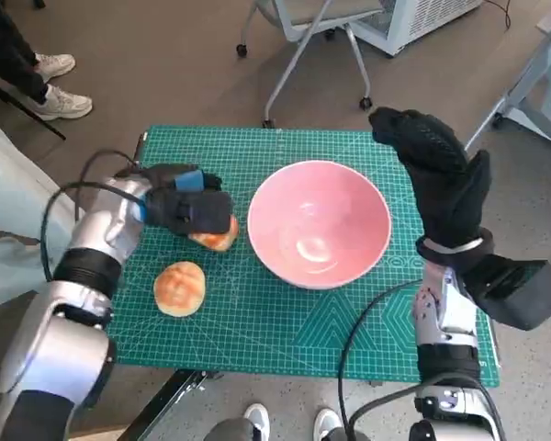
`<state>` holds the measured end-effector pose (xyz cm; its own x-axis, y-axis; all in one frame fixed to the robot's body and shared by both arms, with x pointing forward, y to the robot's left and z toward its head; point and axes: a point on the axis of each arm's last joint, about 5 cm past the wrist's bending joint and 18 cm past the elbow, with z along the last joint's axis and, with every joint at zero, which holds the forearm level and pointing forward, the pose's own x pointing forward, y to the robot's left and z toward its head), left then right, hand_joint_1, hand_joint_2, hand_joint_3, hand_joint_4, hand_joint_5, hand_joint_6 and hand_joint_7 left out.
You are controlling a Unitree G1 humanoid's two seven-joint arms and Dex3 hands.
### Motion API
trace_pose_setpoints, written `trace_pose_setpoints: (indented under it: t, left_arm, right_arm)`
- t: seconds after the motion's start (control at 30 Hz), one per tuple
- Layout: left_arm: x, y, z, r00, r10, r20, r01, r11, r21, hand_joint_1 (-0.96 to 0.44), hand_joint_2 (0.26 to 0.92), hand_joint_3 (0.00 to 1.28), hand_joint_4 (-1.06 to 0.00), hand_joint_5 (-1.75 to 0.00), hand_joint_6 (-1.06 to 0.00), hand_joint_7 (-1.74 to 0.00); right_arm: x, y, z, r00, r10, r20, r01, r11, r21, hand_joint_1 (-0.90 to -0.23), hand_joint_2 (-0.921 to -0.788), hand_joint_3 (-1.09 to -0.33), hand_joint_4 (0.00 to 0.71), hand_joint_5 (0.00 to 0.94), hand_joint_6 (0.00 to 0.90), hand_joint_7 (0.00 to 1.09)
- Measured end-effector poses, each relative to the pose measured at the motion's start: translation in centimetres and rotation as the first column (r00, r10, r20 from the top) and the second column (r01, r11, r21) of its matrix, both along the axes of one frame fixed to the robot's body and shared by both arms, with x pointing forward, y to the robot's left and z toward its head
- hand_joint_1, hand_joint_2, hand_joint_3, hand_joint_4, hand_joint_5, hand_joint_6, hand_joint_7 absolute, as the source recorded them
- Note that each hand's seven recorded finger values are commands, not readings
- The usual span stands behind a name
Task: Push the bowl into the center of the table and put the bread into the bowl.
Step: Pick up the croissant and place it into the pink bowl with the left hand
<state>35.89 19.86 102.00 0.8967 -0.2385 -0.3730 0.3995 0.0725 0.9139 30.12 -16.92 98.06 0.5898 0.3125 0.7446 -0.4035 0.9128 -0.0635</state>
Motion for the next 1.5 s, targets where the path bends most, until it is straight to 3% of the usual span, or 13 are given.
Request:
trace_pose_setpoints:
  t: [0.27,0.6,0.83,0.97,1.23,1.5]
  left_arm:
    - [-0.9,-0.5,4.6,0.969,-0.069,0.237,0.093,0.991,-0.095,0.00,0.918,0.02,-0.77,-1.09,-0.65,-1.12]
    - [-3.8,-1.4,7.2,0.880,-0.137,0.455,0.246,0.950,-0.190,0.00,0.915,0.02,-0.79,-1.03,-0.67,-1.15]
    - [-5.0,-2.5,8.7,0.826,-0.174,0.536,0.319,0.929,-0.190,0.00,0.912,0.01,-0.80,-1.02,-0.67,-1.14]
    - [-5.1,-3.3,8.6,0.819,-0.195,0.540,0.344,0.920,-0.189,0.00,0.912,0.01,-0.81,-1.03,-0.67,-1.12]
    - [-4.7,-5.6,7.5,0.843,-0.272,0.465,0.392,0.902,-0.182,0.00,0.913,0.01,-0.81,-1.05,-0.67,-1.11]
    - [-3.3,-8.0,6.3,0.855,-0.350,0.384,0.442,0.878,-0.183,0.00,0.913,0.01,-0.78,-1.03,-0.69,-1.14]
  right_arm:
    - [0.00,0.0,0.0,1.000,0.000,0.002,0.000,1.000,-0.001,-0.704,-0.921,-0.714,0.190,0.001,0.016,0.60]
    - [0.01,-0.1,-0.2,1.000,-0.004,-0.002,0.004,1.000,-0.002,-0.695,-0.921,-0.714,0.191,0.002,0.017,0.60]
    - [0.00,-0.1,-0.3,1.000,-0.007,0.000,0.007,1.000,-0.003,-0.689,-0.921,-0.714,0.193,0.002,0.019,0.59]
    - [0.01,-0.1,-0.3,1.000,-0.007,0.000,0.007,1.000,-0.003,-0.690,-0.921,-0.714,0.193,0.002,0.020,0.59]
    - [-0.01,-0.1,-0.3,1.000,-0.006,0.005,0.006,1.000,-0.005,-0.696,-0.921,-0.712,0.194,0.002,0.023,0.59]
    - [-0.05,-0.2,-0.2,1.000,-0.007,0.010,0.008,1.000,-0.006,-0.700,-0.921,-0.712,0.194,0.002,0.024,0.59]
